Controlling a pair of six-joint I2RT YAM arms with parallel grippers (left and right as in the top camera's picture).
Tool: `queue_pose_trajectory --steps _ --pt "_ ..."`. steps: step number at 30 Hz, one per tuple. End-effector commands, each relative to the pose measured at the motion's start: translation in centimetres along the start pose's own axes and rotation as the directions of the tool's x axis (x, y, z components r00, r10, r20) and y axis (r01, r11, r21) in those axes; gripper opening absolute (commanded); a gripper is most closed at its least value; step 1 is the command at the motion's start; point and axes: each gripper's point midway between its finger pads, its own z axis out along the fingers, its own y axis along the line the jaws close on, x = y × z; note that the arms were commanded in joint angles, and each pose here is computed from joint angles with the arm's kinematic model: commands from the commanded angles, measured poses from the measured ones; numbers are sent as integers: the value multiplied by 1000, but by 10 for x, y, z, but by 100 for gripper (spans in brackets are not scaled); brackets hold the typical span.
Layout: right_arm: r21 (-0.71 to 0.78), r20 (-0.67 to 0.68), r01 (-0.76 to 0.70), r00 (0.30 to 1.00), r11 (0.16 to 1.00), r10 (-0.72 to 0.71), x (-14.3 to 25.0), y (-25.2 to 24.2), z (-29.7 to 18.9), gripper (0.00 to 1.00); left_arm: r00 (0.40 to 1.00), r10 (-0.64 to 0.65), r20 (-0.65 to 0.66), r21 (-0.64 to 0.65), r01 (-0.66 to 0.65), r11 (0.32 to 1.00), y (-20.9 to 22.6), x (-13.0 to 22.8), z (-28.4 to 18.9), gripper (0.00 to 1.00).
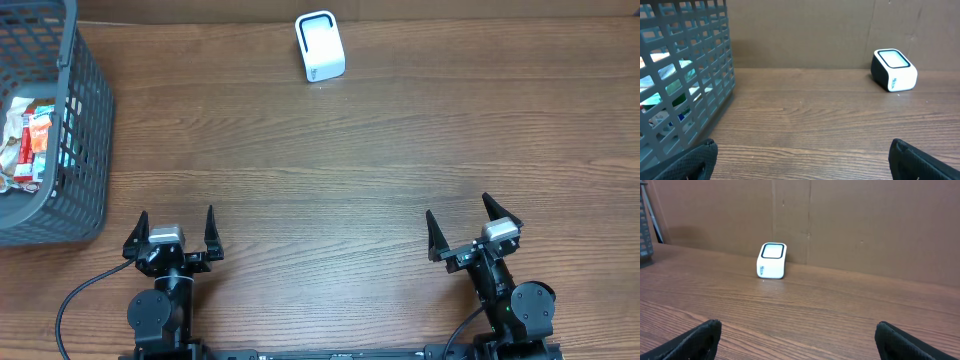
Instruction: Scan the item barcode
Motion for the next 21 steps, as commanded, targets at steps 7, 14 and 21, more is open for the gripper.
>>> queue_pose_trajectory --steps 7,14,21 --pt "11 0 4 1000 1000 -4 3 -2 0 100 1000 17 12 17 -17 1000 -3 -2 0 100" --pt "11 -1 4 1000 1000 -4 3 -2 0 100 996 -68 -59 139 76 987 -25 -6 -10 100" --pt "11 0 4 1000 1000 -4 3 -2 0 100 987 -115 -114 139 131 982 -27 -41 -37 100"
